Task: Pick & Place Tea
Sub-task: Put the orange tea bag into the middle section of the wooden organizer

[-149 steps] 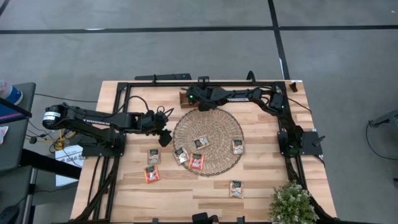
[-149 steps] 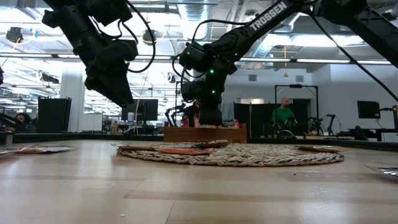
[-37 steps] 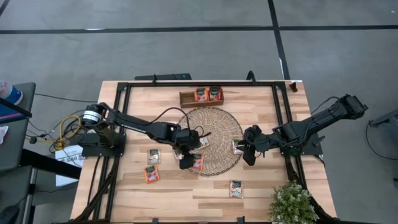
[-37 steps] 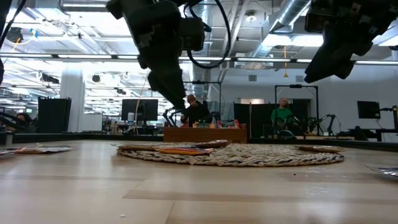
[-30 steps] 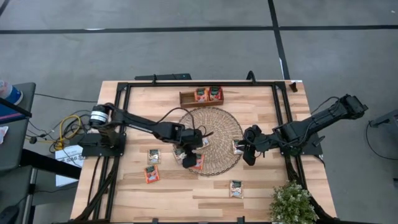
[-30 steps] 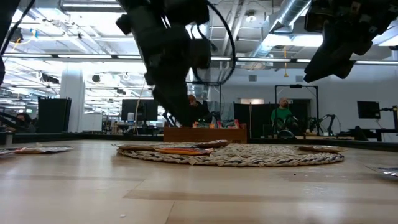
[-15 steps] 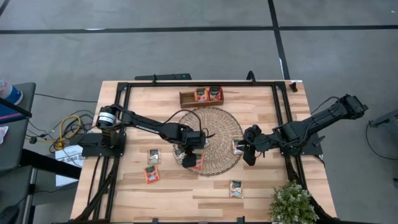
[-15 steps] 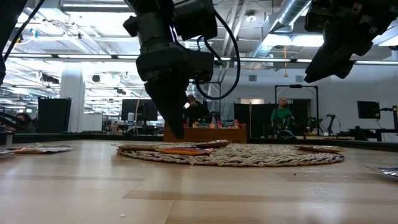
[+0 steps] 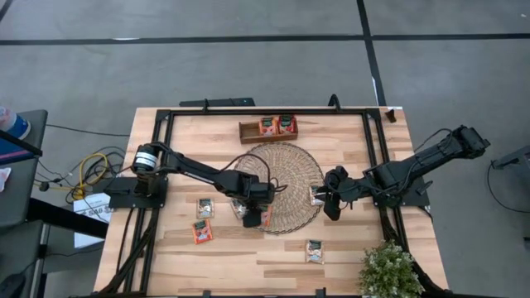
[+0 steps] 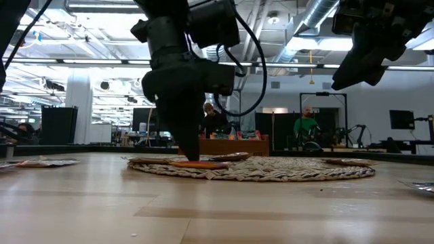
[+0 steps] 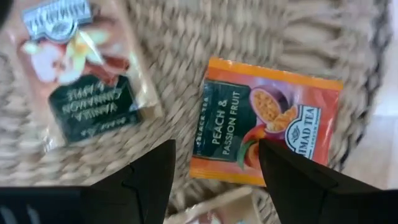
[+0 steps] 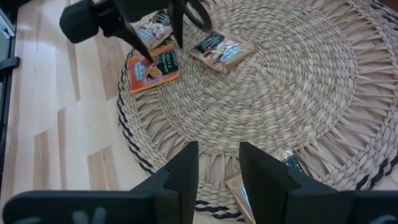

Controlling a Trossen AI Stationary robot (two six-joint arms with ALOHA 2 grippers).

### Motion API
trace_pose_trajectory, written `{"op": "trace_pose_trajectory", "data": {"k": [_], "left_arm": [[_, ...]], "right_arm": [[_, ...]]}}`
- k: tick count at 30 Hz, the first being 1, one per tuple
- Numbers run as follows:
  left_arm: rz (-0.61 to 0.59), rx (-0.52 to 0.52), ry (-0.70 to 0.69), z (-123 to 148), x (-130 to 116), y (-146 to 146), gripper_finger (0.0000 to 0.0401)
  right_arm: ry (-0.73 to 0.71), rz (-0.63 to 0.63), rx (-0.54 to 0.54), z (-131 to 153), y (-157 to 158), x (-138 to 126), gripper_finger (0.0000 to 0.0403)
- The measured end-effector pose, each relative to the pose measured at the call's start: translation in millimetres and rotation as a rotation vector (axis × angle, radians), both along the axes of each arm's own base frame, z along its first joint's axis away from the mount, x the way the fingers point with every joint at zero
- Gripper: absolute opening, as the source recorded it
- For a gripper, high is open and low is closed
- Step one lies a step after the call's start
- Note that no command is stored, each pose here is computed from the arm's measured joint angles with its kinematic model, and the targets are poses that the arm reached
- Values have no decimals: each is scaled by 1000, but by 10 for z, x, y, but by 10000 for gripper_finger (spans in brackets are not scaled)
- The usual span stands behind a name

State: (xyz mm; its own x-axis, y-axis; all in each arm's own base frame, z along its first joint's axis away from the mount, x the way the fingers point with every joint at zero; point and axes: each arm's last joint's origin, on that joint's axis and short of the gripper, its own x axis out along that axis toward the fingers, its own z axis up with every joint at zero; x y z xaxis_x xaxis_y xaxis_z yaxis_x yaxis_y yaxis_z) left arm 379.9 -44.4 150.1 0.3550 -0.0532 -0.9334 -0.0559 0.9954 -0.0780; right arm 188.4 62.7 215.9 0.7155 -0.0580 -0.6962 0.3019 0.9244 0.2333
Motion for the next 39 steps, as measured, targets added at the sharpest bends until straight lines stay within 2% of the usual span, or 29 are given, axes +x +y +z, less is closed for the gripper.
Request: {"op": "trace_pose_trajectory", "data": {"k": [7,21,32,39], "left_arm": [[9,42,10,-29,-7,-14,223],[8,23,18,-30,-13,-31,221],[9,22,18,-31,-14,-31,169],[10,21,18,-31,-14,-31,151]], "right_arm": [[-4,0,2,3,1,3,108],[-15,-1,6,10,4,10,108],[-15,-1,7,10,4,10,108],[-15,-1,7,10,4,10,108]]}}
